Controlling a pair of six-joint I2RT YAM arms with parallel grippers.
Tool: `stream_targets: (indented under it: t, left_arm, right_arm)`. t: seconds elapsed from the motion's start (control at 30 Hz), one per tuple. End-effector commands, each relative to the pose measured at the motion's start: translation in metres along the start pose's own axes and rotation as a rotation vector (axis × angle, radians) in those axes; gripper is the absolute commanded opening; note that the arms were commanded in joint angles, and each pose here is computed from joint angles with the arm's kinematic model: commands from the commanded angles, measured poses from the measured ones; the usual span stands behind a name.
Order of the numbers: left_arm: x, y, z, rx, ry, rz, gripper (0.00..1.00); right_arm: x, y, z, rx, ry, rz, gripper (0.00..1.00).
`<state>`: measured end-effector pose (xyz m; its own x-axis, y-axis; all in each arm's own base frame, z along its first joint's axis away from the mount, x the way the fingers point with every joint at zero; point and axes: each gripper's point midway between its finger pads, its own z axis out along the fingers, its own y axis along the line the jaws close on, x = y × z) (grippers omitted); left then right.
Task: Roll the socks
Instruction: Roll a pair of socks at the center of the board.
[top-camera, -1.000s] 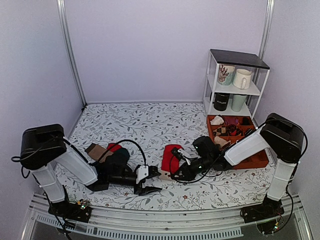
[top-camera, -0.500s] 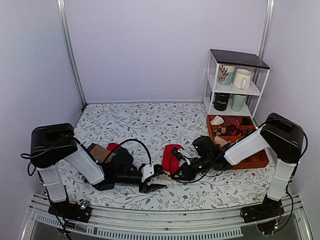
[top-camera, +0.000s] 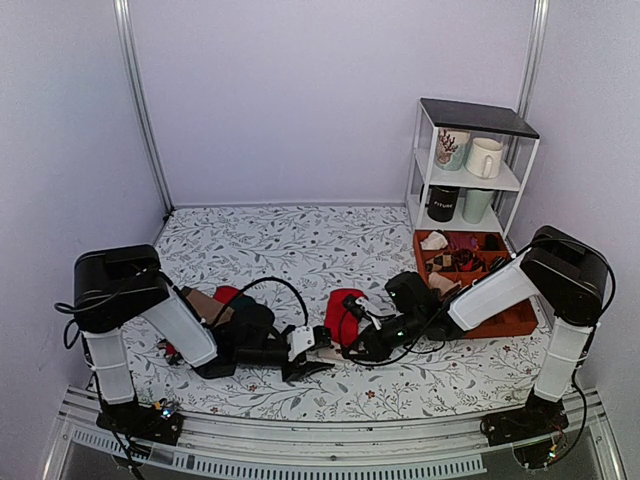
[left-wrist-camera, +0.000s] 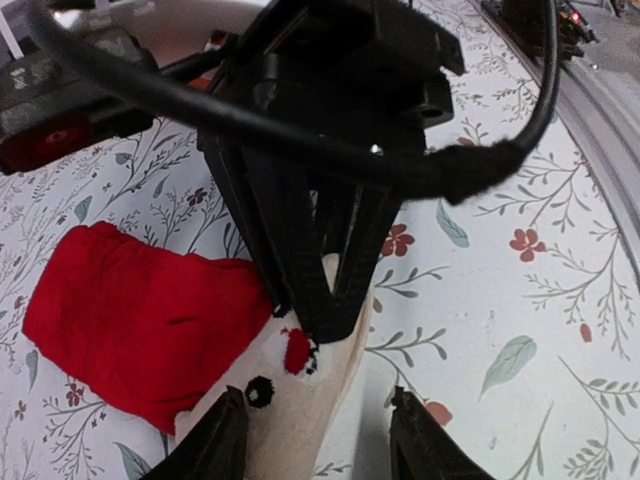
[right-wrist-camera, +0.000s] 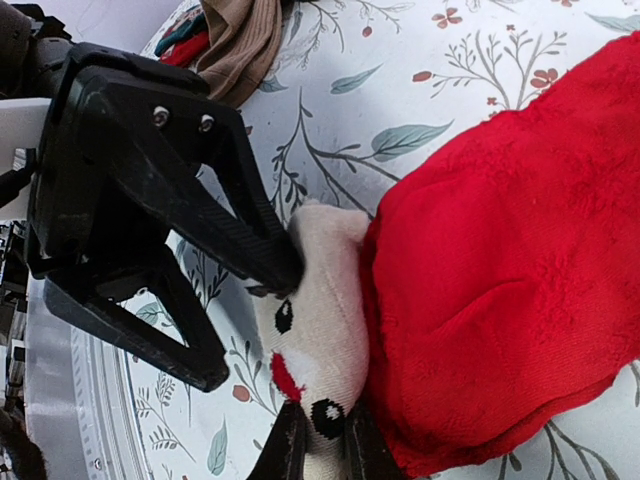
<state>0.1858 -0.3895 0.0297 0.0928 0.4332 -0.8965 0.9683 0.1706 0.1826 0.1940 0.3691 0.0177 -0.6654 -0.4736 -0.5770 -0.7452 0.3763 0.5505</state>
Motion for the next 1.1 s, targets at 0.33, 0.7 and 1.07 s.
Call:
stream_targets:
  t: [0.33,0.7,1.07]
  left_arm:
    - [-0.018,0.010,-0.025,-0.058,-0.094,0.000,0.61]
    - [-0.007,0.011,-0.005,-0.005,-0.039,0.010,0.60]
    - [0.018,-0.002,0.005,0.068,0.035,-0.056,0.51]
  right_arm:
    - [0.083,-0.023,-0.001,0.080,0.248,0.159,0.11]
    - [0.081,-0.023,-0.001,0.074,0.248,0.161,0.11]
    - [0.082,-0.023,-0.002,0.071,0.250,0.167,0.11]
